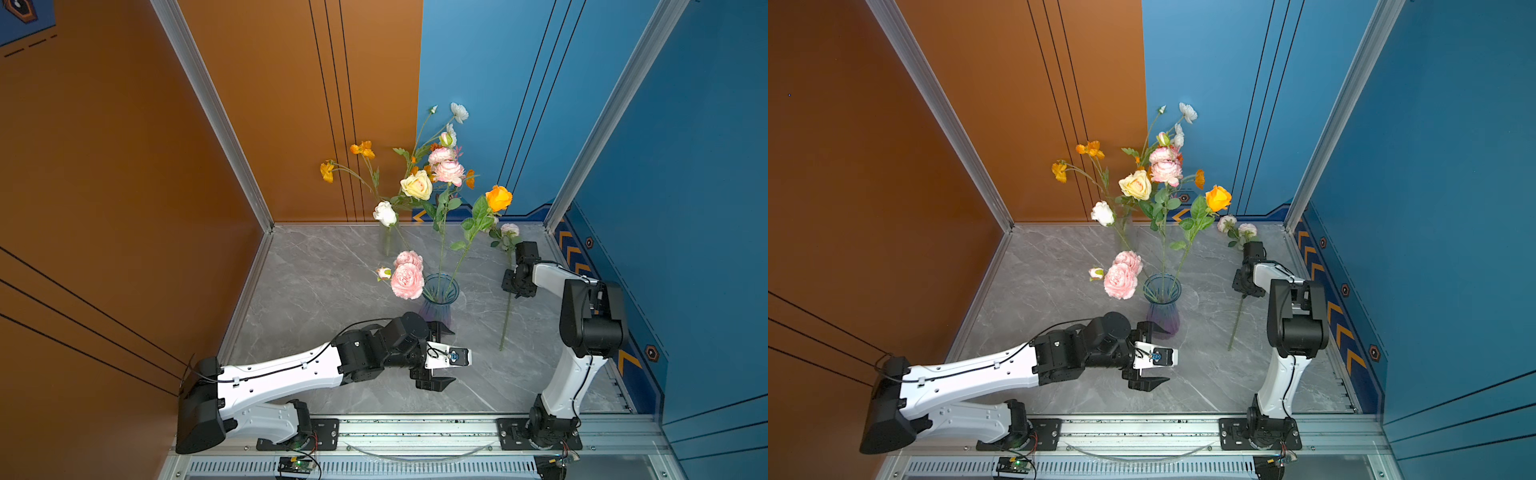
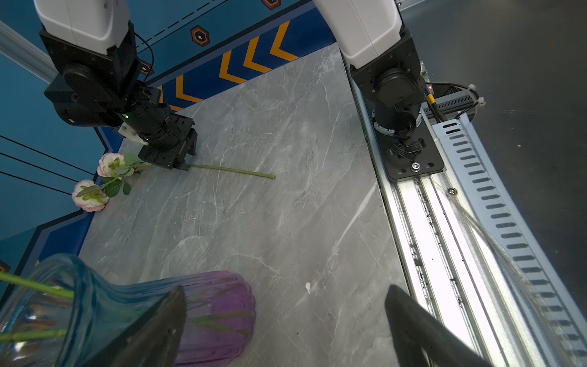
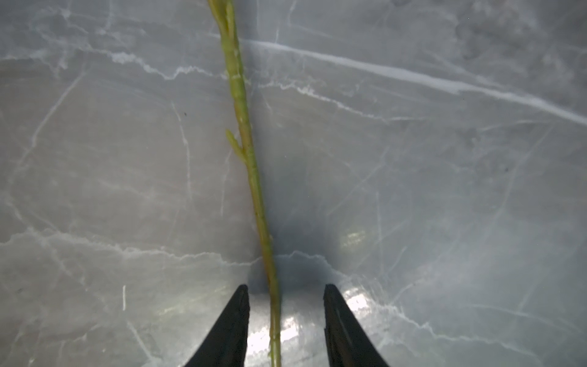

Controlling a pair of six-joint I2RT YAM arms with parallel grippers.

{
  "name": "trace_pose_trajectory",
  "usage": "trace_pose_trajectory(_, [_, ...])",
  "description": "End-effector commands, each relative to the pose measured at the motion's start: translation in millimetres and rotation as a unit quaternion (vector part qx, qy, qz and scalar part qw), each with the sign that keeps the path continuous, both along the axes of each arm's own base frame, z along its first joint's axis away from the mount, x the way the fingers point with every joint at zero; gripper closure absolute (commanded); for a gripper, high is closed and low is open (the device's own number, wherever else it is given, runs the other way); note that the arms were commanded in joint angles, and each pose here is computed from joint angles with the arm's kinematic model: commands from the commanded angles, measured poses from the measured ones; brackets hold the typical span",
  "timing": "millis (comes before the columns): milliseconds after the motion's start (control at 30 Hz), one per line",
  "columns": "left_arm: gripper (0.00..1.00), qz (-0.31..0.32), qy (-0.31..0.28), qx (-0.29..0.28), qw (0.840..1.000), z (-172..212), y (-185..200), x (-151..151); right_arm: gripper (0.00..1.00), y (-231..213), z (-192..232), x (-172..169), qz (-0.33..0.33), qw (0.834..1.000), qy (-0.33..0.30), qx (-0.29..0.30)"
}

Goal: Arrange the flowers into the vase
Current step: 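Close the right gripper on the pink rose spray stem and lift it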

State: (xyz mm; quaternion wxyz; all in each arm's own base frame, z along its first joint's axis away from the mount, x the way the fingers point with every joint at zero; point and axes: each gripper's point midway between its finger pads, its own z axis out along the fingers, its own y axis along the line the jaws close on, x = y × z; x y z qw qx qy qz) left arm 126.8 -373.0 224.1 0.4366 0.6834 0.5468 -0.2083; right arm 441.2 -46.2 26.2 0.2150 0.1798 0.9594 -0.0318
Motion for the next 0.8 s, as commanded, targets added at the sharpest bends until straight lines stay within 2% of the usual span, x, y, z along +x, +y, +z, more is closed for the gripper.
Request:
trace_pose_trajectory(0, [0.02,-0.013,-0.003,0.0,1.0,-1,2,-6,0.62,1,-7,2,0.003,1.0,0.02,-0.002])
trace_pose_trajectory(233, [0.02,-0.011,-0.002,0.002,1.0,-3,2,-4,0.66,3,-21,5,0.004,0.999,0.051,-0.003])
trace_pose_trajectory(433, [0.02,-0.011,-0.002,0.004,1.0,-3,3,-3,0.83,7,-34,3,0.013,0.997,0.074,0.005])
trace_pose_trajectory(567, [0.02,-0.011,-0.002,0.006,1.0,-3,3,-3,1.0,10,-33,2,0.016,0.997,0.074,0.009])
trace_pose_trajectory(733, [0.02,-0.01,-0.005,0.006,1.0,-2,4,-3,1.0,18,-33,-2,0.033,0.996,0.076,0.02])
trace_pose_trajectory(767, [0.02,-0.01,-0.005,0.007,1.0,-2,4,-3,1.0,20,-21,-2,0.039,0.997,0.063,0.017])
